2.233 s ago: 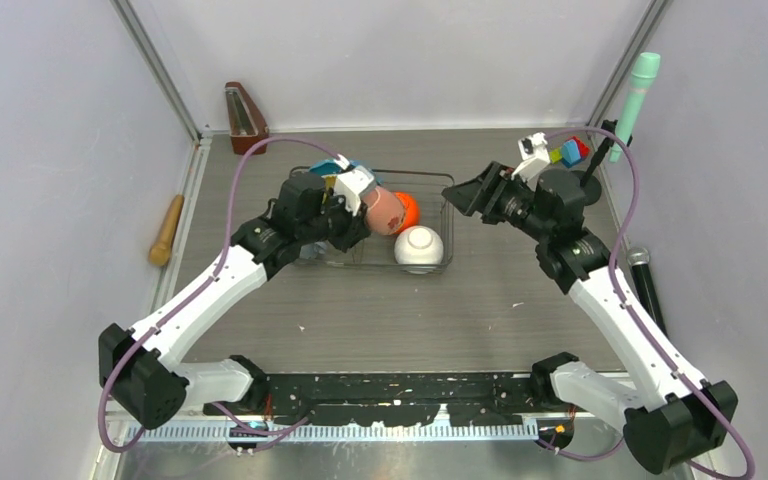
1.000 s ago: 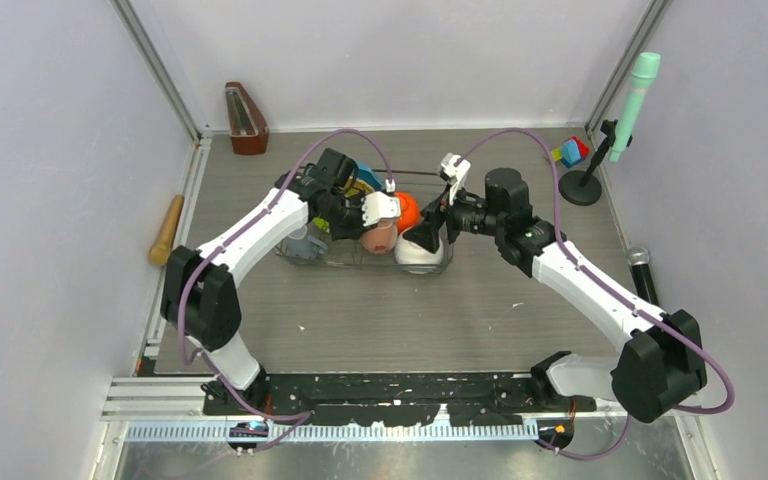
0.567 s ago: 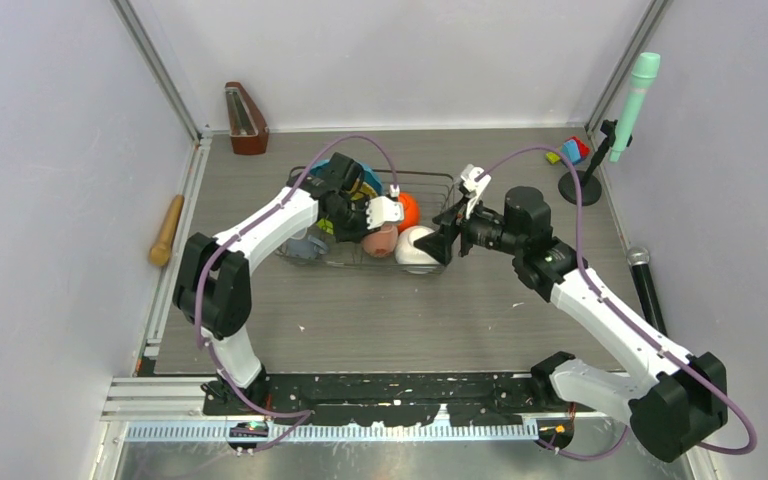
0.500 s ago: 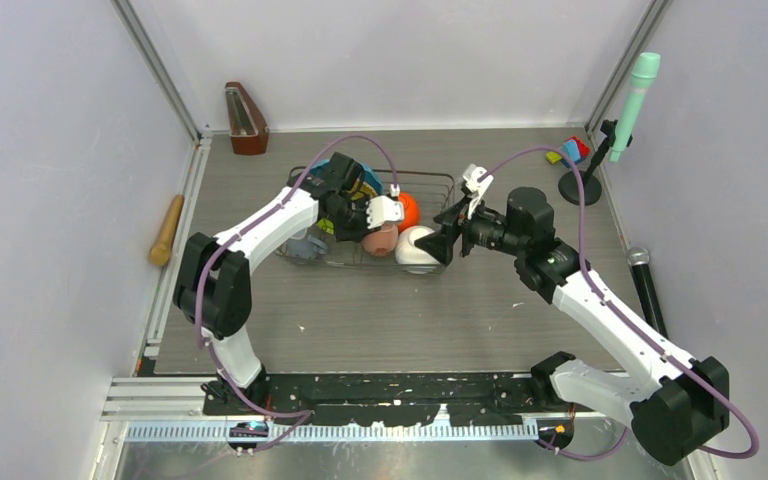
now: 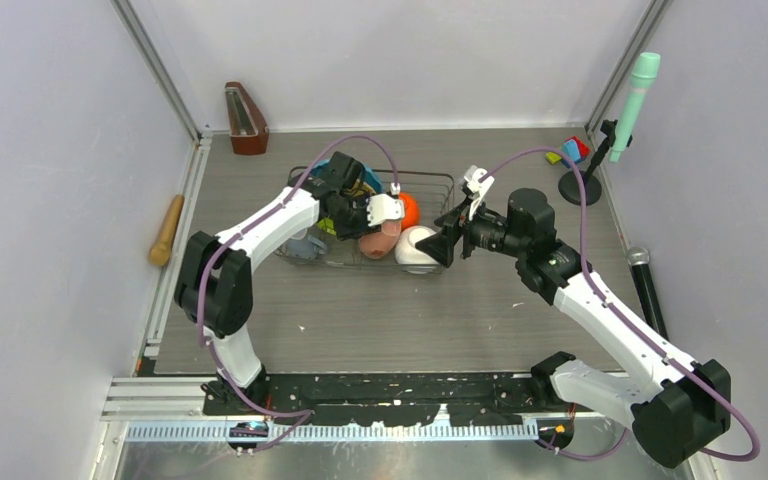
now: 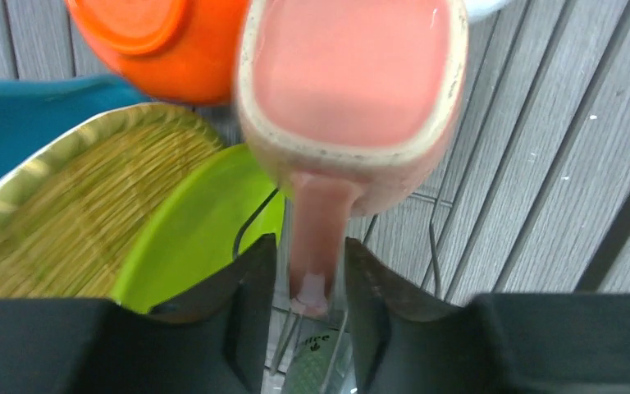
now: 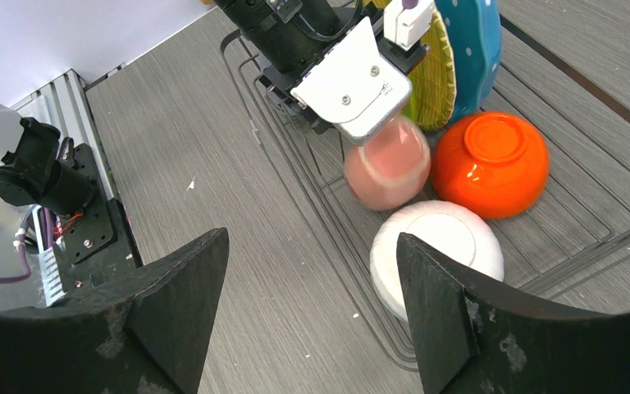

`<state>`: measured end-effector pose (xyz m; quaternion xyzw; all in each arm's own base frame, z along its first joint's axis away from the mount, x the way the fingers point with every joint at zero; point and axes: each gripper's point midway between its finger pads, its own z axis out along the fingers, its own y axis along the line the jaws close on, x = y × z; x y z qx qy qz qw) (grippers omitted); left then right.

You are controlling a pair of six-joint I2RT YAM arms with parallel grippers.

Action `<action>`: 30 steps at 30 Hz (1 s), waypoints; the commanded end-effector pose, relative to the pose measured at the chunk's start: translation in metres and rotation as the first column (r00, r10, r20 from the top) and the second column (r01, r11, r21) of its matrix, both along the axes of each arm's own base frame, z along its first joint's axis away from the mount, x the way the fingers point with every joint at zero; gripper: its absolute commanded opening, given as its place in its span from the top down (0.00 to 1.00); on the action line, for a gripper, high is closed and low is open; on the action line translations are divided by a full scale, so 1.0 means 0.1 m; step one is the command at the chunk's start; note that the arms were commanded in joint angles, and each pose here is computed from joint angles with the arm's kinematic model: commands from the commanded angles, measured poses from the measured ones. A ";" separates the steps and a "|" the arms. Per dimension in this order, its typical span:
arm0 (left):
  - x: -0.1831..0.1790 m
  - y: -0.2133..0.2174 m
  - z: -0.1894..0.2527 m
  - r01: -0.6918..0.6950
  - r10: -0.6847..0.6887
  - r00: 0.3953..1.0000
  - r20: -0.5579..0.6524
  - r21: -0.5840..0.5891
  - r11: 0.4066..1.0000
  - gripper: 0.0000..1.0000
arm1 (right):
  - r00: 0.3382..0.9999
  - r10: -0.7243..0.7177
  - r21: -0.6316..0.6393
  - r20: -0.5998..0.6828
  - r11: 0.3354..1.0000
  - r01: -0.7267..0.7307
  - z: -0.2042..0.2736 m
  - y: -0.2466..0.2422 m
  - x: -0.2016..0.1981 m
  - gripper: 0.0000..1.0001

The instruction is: Load the mixed dishes into the dish rack

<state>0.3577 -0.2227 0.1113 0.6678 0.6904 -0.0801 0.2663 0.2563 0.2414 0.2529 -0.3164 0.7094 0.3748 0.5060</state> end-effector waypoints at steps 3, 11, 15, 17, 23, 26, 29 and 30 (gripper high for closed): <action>0.09 0.06 0.09 -0.021 0.020 0.998 0.057 0.006 1.000 0.52 | 1.000 0.011 0.026 0.029 1.000 -0.012 0.13 0.01 -0.05 0.19; 0.07 0.02 0.20 -0.030 0.032 0.998 0.057 -0.030 0.999 0.53 | 1.000 0.013 0.021 0.015 1.000 -0.013 0.12 0.00 -0.08 0.19; 0.03 -0.07 0.48 -0.038 0.047 0.996 0.074 -0.119 0.992 0.52 | 1.000 -0.003 0.020 0.010 1.000 0.003 0.12 -0.02 -0.06 0.19; -0.01 -0.09 0.59 -0.048 0.060 0.995 0.079 -0.149 0.988 0.49 | 1.000 -0.010 0.021 0.009 1.000 0.010 0.12 -0.03 -0.06 0.19; -0.14 0.02 0.71 -0.097 0.108 0.991 0.075 -0.133 0.986 0.37 | 0.999 -0.043 0.020 0.004 0.999 0.043 0.12 -0.05 -0.01 0.19; -0.21 0.06 0.77 -0.128 0.138 0.989 0.062 -0.140 0.982 0.37 | 0.995 -0.099 0.023 -0.007 0.995 0.099 0.12 -0.10 0.06 0.18; -0.23 0.08 0.87 -0.188 0.205 0.976 0.070 -0.193 0.963 0.36 | 0.976 -0.217 0.012 -0.020 0.976 0.218 0.08 -0.21 0.23 0.17; -0.22 0.08 0.93 -0.223 0.245 0.967 0.077 -0.221 0.949 0.35 | 0.953 -0.301 0.013 -0.046 0.953 0.301 0.07 -0.29 0.32 0.16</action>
